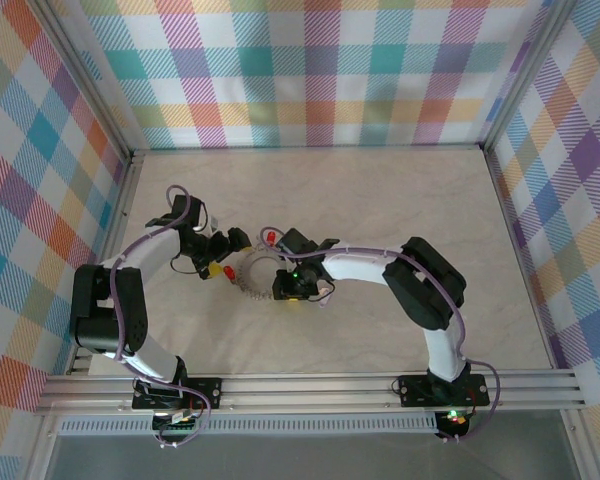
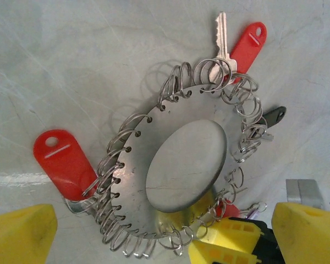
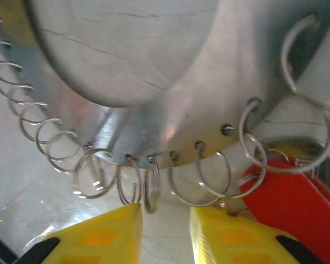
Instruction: Put the keys on the keyring
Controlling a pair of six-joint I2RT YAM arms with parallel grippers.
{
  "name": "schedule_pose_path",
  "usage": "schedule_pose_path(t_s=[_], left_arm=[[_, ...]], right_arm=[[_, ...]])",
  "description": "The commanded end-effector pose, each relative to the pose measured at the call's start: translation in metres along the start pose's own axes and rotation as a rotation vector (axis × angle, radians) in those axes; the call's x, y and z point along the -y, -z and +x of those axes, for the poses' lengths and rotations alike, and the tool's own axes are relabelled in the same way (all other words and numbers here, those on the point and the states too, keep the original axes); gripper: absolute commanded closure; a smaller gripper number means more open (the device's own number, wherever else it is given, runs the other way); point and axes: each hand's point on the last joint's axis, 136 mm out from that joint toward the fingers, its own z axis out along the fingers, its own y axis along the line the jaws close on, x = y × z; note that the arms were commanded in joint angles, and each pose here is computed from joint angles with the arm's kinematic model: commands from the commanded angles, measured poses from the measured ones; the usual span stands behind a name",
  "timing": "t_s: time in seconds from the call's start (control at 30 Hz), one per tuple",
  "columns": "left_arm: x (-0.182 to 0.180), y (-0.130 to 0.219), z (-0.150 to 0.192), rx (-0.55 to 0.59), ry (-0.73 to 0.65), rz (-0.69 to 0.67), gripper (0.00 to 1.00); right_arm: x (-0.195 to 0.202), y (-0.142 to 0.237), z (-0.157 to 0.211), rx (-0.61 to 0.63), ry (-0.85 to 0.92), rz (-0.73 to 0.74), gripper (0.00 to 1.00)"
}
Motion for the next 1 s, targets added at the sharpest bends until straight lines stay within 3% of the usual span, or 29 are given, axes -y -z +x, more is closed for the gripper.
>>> schedule_pose_path(t_s=[0.0,0.5,0.67,0.83,0.97], left_arm=[[-0.005,0.009,-0.003,0.016,-0.001,-0.025,0.0],[-0.001,0.01,0.004,-0.007,0.015,0.004,0.0],[0.0,0.017,0.01,-0.01,0.006,0.003,0.0],[-0.007,0.018,0.011,0.0,-0.016,-0.032,0.0],[-0.014,0.015,0.009,0.014,-0.017,-0.058,0.01]], right_arm=[[0.001,-0.003,-0.004,-0.007,-0.024,0.008,0.71],[0.012,0.005,-0.031,0.117,0.021,0.031,0.84],[0.028,0.022,-0.042,0.159,0.022,0.054,0.82],[0.018,0.041,-0.041,0.162,0.046,0.001,0.75],[0.005,0.038,-0.03,0.113,-0.11,-0.105,0.73]])
